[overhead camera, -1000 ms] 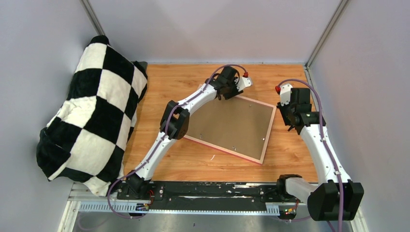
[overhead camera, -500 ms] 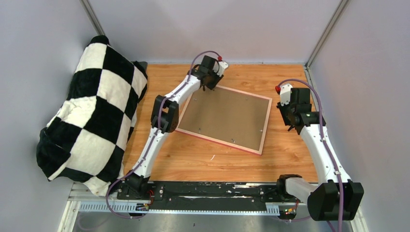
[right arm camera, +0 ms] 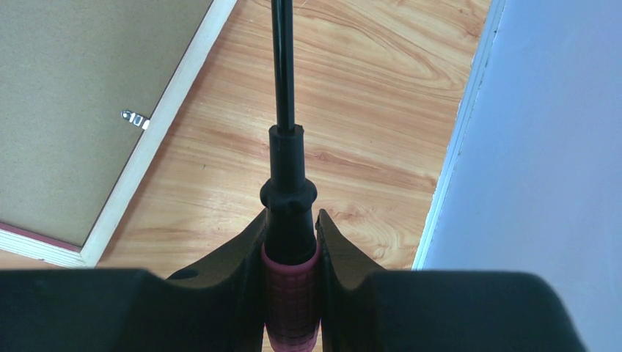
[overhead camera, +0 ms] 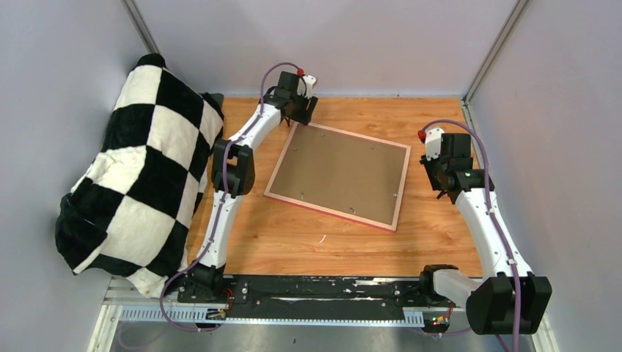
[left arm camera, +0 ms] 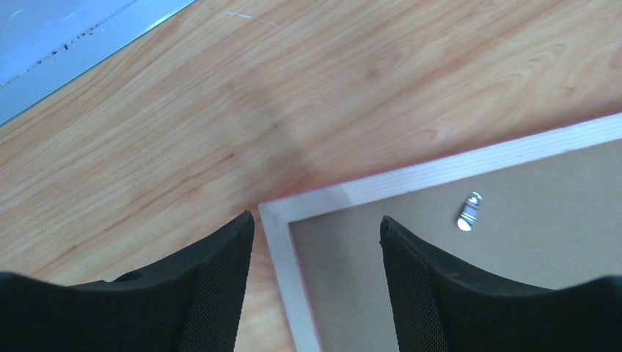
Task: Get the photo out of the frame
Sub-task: Adjust the photo frame at the center of the board.
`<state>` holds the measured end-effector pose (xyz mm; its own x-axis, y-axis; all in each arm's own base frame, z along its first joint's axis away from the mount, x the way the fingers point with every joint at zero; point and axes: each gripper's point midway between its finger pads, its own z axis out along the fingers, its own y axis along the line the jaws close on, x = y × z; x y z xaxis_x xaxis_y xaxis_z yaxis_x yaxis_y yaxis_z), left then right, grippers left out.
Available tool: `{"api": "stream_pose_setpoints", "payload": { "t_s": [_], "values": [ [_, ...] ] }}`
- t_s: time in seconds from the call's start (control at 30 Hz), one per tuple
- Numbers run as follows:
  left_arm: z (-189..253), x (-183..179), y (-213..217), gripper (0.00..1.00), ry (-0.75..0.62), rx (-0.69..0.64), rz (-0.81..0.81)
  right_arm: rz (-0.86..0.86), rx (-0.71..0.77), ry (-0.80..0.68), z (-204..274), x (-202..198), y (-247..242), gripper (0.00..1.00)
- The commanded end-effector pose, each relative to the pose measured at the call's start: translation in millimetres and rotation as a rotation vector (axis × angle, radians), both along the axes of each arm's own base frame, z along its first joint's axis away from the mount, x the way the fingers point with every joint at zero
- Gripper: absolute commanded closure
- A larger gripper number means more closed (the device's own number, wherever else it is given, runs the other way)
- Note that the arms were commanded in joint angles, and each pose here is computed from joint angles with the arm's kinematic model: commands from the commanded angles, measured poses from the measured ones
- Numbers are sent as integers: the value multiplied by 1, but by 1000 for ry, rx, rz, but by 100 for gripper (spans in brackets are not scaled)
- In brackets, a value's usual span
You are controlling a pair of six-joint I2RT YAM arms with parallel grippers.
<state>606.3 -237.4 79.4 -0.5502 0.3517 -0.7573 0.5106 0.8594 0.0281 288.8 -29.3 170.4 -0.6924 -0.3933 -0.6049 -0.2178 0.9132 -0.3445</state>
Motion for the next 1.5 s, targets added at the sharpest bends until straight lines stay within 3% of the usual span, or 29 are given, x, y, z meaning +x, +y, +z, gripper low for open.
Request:
{"api": "stream_pose_setpoints", "payload": {
  "t_s": [0.0, 0.4, 0.7, 0.87, 1.1, 1.47],
  "values": [
    [31, -6, 0, 34, -48, 1, 31, -25, 15, 1, -3, -2, -4, 100],
    [-39, -23, 44, 33, 135, 98, 148, -15, 26, -6, -1, -3, -1, 100],
    [-65, -51, 61, 42, 285, 25, 211, -10, 31, -1, -2, -3, 0, 100],
    [-79, -72, 61, 59, 381, -24, 229, -7, 36, 1, -3, -3, 1, 100],
    [-85, -92, 89, 100, 450, -103, 404, -5, 39, -7, -1, -3, 2, 100],
    [-44, -80, 168, 100, 356, -328, 712, -2, 43, -10, 1, -3, 2, 100]
  ]
}}
